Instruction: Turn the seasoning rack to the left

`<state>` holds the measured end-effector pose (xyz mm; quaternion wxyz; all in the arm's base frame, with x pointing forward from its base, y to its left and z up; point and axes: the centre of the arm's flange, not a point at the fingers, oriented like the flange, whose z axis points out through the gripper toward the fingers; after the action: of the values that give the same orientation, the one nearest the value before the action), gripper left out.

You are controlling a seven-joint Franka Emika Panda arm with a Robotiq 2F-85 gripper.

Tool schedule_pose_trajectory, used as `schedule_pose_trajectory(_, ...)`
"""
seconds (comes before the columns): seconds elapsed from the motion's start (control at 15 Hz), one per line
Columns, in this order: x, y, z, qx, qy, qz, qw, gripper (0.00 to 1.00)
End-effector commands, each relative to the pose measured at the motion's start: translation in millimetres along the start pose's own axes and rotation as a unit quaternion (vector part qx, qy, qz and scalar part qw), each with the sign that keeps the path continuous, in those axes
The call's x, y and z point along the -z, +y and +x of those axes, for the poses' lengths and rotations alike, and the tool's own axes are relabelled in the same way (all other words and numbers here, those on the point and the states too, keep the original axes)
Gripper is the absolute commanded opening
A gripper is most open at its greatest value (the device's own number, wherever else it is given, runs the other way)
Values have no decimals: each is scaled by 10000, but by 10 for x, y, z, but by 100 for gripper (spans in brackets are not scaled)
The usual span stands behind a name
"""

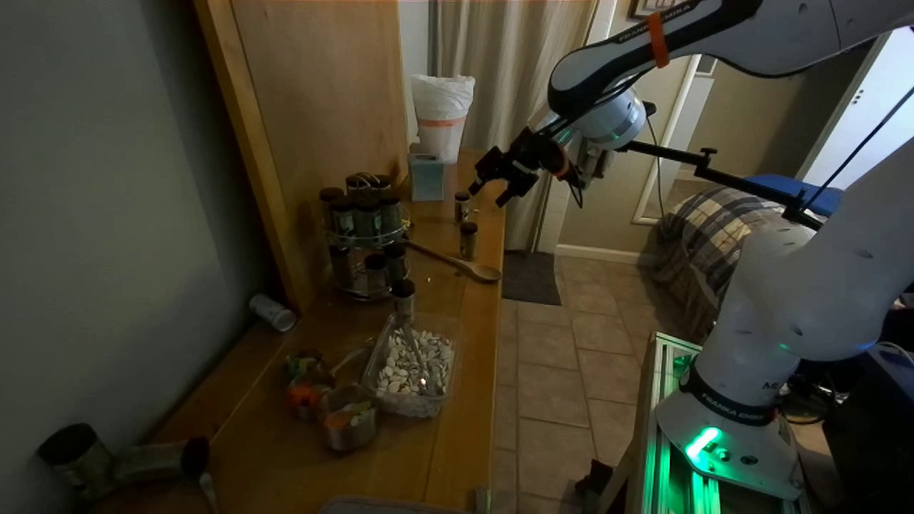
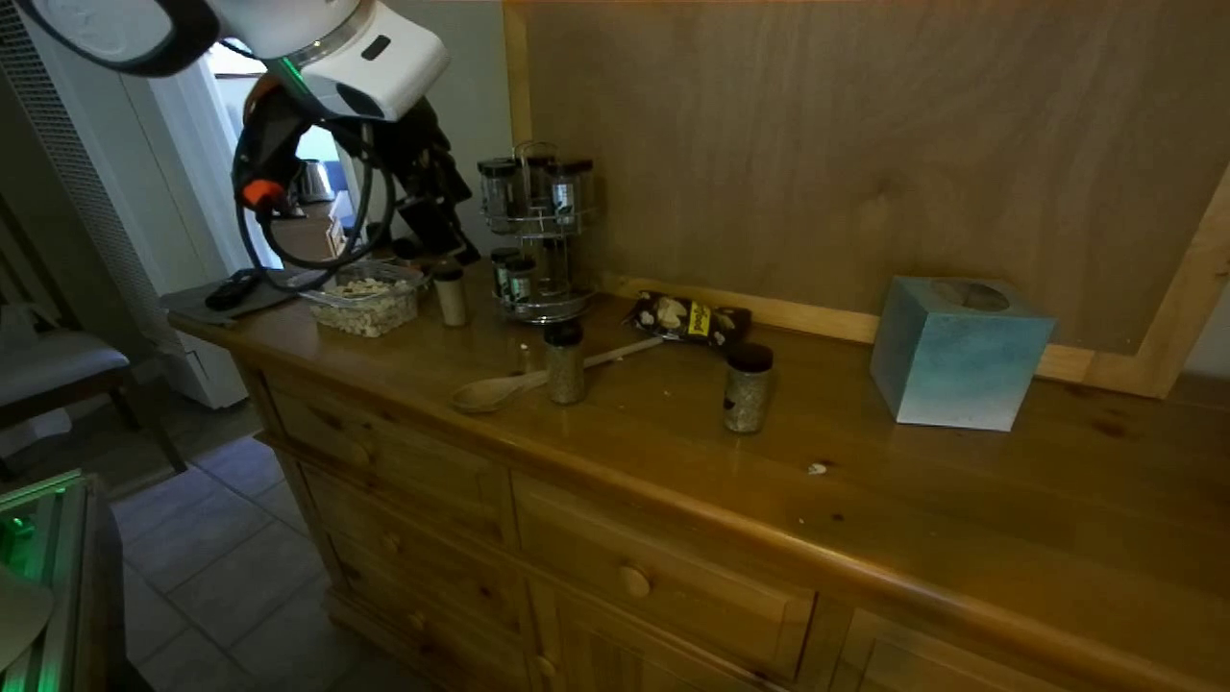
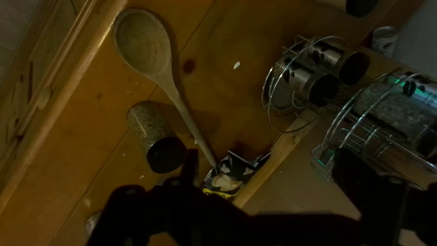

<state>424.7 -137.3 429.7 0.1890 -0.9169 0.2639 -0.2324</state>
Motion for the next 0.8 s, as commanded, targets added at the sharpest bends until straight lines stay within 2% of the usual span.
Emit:
schedule_pose_trajectory(0.0, 3, -4, 0, 5, 3, 0, 10000, 100)
schedule_pose_trajectory(0.33, -28, 25, 16, -18, 28, 81, 10000, 100)
schedule_pose_trajectory(0.67, -190, 139, 251, 533, 81, 1070, 9928, 100)
schedule_pose_trajectory(0.73, -162, 161, 294, 571, 97, 1263, 9903, 75)
